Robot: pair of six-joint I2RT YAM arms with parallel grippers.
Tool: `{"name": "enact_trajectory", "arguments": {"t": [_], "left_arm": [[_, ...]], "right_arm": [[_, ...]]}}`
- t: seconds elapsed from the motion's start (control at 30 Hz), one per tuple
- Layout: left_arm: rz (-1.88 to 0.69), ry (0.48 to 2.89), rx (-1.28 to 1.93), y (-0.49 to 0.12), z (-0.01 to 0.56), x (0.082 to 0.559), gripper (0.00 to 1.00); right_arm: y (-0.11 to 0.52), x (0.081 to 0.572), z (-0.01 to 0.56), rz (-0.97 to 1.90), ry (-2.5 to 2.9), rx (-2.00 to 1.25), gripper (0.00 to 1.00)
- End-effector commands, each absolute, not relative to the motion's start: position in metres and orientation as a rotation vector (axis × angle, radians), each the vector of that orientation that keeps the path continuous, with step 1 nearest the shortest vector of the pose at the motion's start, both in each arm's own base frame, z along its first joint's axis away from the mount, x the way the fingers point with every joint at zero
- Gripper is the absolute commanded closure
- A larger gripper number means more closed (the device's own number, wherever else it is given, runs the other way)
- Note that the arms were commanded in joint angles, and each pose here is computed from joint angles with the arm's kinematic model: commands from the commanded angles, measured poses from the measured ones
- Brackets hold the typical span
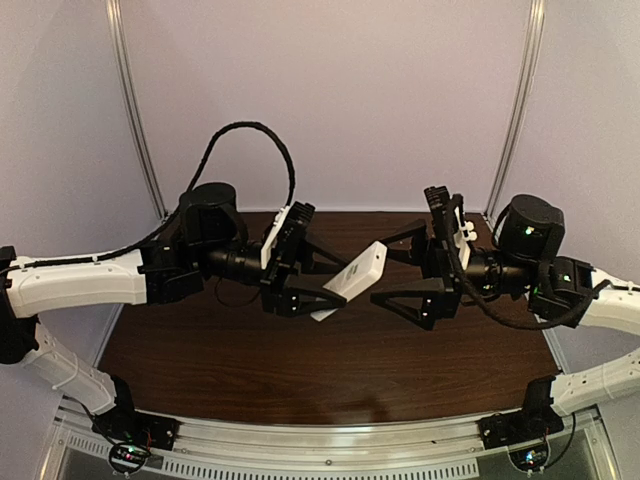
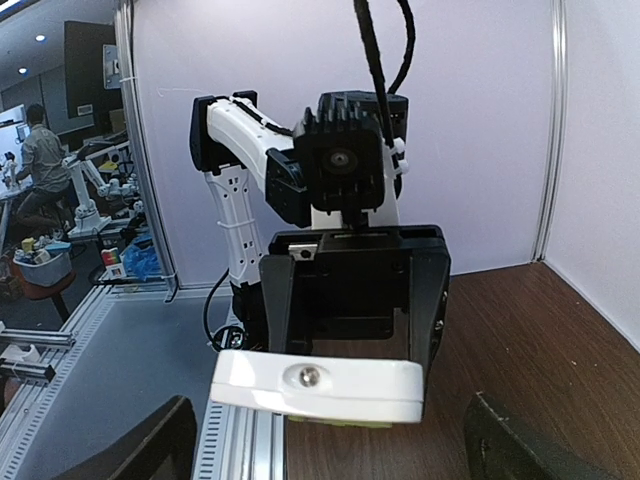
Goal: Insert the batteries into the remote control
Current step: Pass from the left arm to the right
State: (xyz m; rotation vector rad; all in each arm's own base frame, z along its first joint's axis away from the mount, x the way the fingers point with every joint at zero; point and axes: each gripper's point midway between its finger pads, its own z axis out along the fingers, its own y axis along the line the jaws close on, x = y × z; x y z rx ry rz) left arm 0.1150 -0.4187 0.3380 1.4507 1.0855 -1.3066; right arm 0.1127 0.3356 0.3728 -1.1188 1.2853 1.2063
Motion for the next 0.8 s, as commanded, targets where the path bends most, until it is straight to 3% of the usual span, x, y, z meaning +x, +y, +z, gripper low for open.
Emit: {"name": "enact_trajectory", "arguments": {"t": [0.0, 0.17, 0.6, 0.63, 0.77], "left_arm": [[-1.335, 1.002, 1.399, -0.413, 0.36, 0.112, 0.73], [-1.35, 0.999, 1.387, -0.412, 0.359, 0.111, 0.73], [-1.32, 1.018, 1.352, -0.408, 0.354, 0.115, 0.7], [-1.317, 1.024, 1.347, -0.408, 0.353, 0.116, 0.66], [-1.263, 1.082, 1.302, -0.405, 0.35, 0.125, 0.25]], "right_arm": [[0.346, 0.114, 0.38, 1.113, 1.26, -1.132, 0.08], [0.359, 0.113, 0.379, 1.081, 1.261, -1.143, 0.14], [0.357, 0.118, 0.383, 1.1, 1.281, -1.054, 0.57], [0.356, 0.118, 0.384, 1.104, 1.288, -1.043, 0.61], [0.353, 0.125, 0.383, 1.08, 1.333, -1.018, 0.66]]}}
